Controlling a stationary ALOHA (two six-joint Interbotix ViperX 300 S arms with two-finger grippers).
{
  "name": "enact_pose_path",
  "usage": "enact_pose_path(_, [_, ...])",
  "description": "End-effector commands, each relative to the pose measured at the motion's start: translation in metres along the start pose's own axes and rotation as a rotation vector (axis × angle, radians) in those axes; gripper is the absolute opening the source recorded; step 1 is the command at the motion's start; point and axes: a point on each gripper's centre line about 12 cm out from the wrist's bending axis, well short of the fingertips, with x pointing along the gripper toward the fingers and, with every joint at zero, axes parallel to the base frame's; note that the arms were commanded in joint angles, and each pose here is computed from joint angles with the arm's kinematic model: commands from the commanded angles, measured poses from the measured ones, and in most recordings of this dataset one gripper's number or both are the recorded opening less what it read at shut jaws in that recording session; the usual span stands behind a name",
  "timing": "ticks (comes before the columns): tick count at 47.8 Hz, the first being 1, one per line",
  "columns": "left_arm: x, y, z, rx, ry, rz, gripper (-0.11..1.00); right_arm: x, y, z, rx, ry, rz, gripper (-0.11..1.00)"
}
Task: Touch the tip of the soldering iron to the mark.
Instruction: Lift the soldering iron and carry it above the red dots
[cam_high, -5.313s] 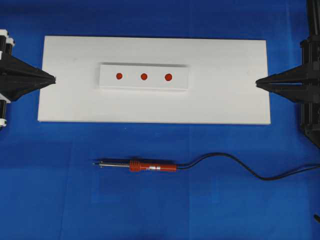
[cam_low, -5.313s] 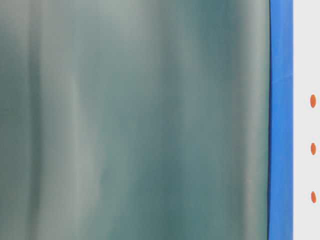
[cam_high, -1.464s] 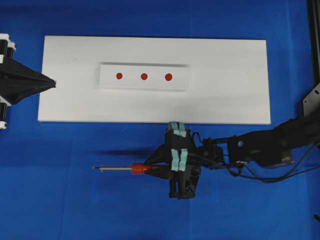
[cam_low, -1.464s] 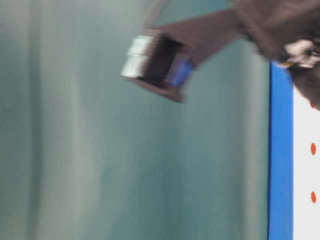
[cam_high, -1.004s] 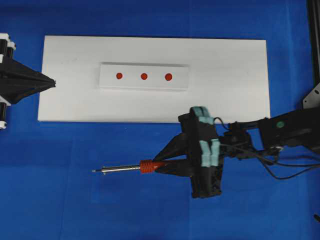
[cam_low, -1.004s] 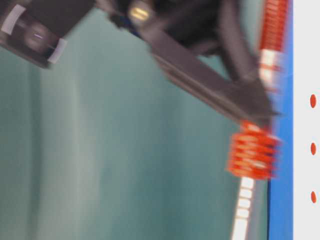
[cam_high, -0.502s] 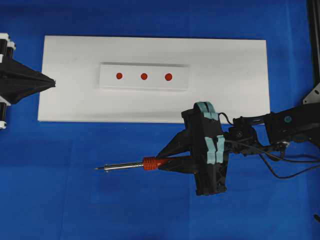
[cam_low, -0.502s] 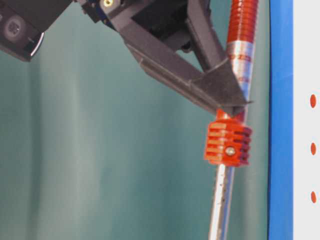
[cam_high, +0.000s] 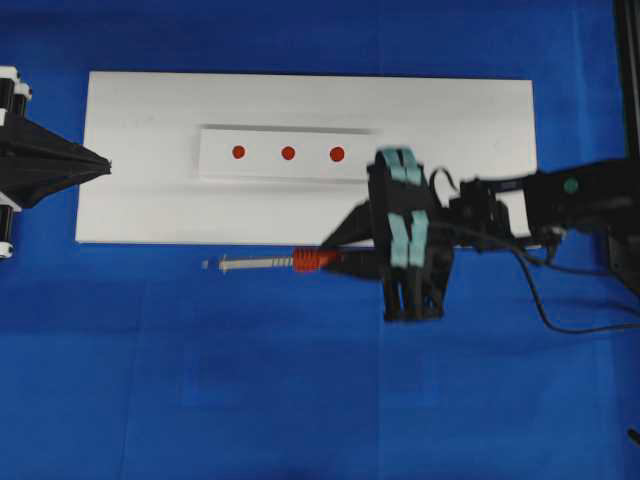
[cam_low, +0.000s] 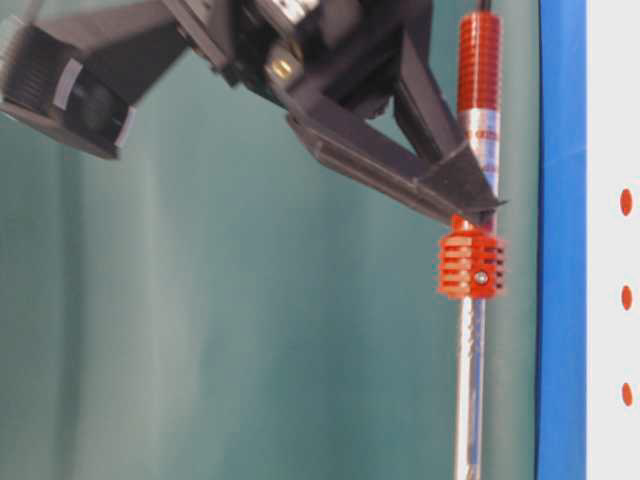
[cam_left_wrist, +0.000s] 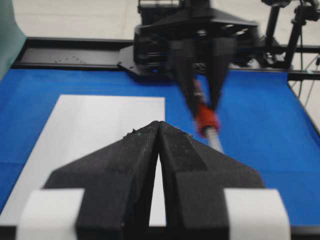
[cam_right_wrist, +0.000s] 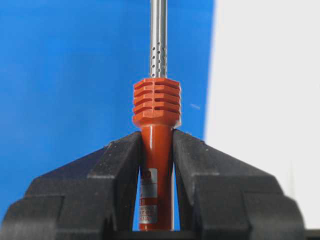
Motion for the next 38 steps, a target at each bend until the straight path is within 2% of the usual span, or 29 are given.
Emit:
enact_pose_path(1, [0.001,0.0,0.005,0.001,-0.017,-0.002,0.02,-0.009,-0.01,0.019,-0.025,-0.037,-0.023,0.06])
enact_pose_path(21, [0.002,0.0,0.004,0.001,-0.014,-0.002,0.02,-0.019,-0.086,0.038,-0.101,-0.02,-0.215,0.06])
enact_pose_path(30, [0.002,0.0,0.004,0.001,-0.012,-0.002,0.02,-0.017,-0.104,0.043,-0.118,0.014,-0.261,0.07])
enact_pose_path(38, [0.002,0.0,0.003,0.001,-0.008,-0.002,0.02,-0.012,-0.109,0.046,-0.13,0.042,-0.273,0.06])
